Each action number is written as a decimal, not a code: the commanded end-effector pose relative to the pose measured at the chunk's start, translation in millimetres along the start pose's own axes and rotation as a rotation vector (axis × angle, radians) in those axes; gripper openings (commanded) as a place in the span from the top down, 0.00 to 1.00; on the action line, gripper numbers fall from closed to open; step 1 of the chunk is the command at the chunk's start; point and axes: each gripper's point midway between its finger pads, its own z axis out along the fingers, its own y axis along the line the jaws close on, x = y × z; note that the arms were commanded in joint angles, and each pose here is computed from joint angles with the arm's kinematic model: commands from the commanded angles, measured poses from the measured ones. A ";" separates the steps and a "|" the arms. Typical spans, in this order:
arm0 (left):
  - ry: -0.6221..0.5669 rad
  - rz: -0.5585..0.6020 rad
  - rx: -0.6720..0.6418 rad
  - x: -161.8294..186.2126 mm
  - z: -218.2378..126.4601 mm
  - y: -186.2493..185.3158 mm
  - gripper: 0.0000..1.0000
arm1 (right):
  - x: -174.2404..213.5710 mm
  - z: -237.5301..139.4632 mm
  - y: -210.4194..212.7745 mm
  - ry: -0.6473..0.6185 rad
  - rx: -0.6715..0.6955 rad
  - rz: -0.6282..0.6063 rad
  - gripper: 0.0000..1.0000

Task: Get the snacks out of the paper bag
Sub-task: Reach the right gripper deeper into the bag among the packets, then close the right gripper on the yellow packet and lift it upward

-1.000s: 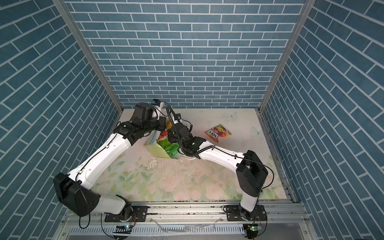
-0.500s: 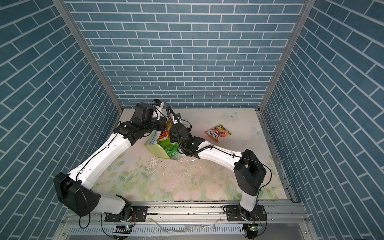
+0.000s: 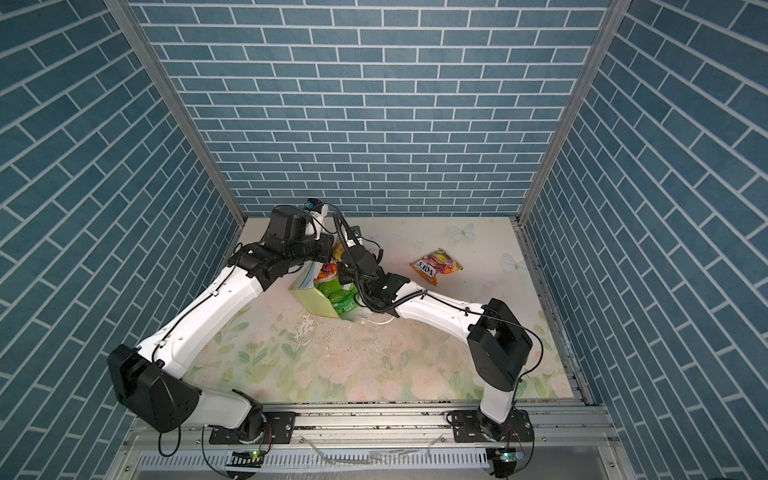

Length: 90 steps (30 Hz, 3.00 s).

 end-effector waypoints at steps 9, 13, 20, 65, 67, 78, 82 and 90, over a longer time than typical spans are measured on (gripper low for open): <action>-0.112 -0.012 0.013 -32.4 -10.2 -7.7 1.00 | -12.2 -10.3 1.6 -0.021 -0.028 0.031 1.00; -0.107 -0.010 0.009 -31.0 -8.5 -7.1 1.00 | -15.4 -15.0 2.0 -0.026 -0.038 0.037 1.00; -0.107 -0.009 0.006 -31.3 -8.5 -6.5 1.00 | -16.6 -17.2 1.8 -0.028 -0.039 0.036 1.00; -0.103 0.009 -0.074 -29.6 -8.5 7.0 1.00 | -30.6 -35.2 9.9 -0.020 -0.090 0.040 1.00; -0.103 0.008 -0.077 -29.7 -8.6 7.6 1.00 | -31.0 -36.0 10.0 -0.021 -0.092 0.040 1.00; -0.099 0.010 -0.095 -28.6 -6.6 11.0 1.00 | -34.0 -42.8 9.6 -0.035 -0.105 0.051 1.00; -0.094 0.011 -0.099 -27.2 -4.7 11.7 1.00 | -37.3 -46.2 12.4 -0.035 -0.121 0.053 1.00; -0.092 0.012 -0.102 -26.9 -4.7 12.1 1.00 | -40.3 -50.3 13.2 -0.040 -0.133 0.066 1.00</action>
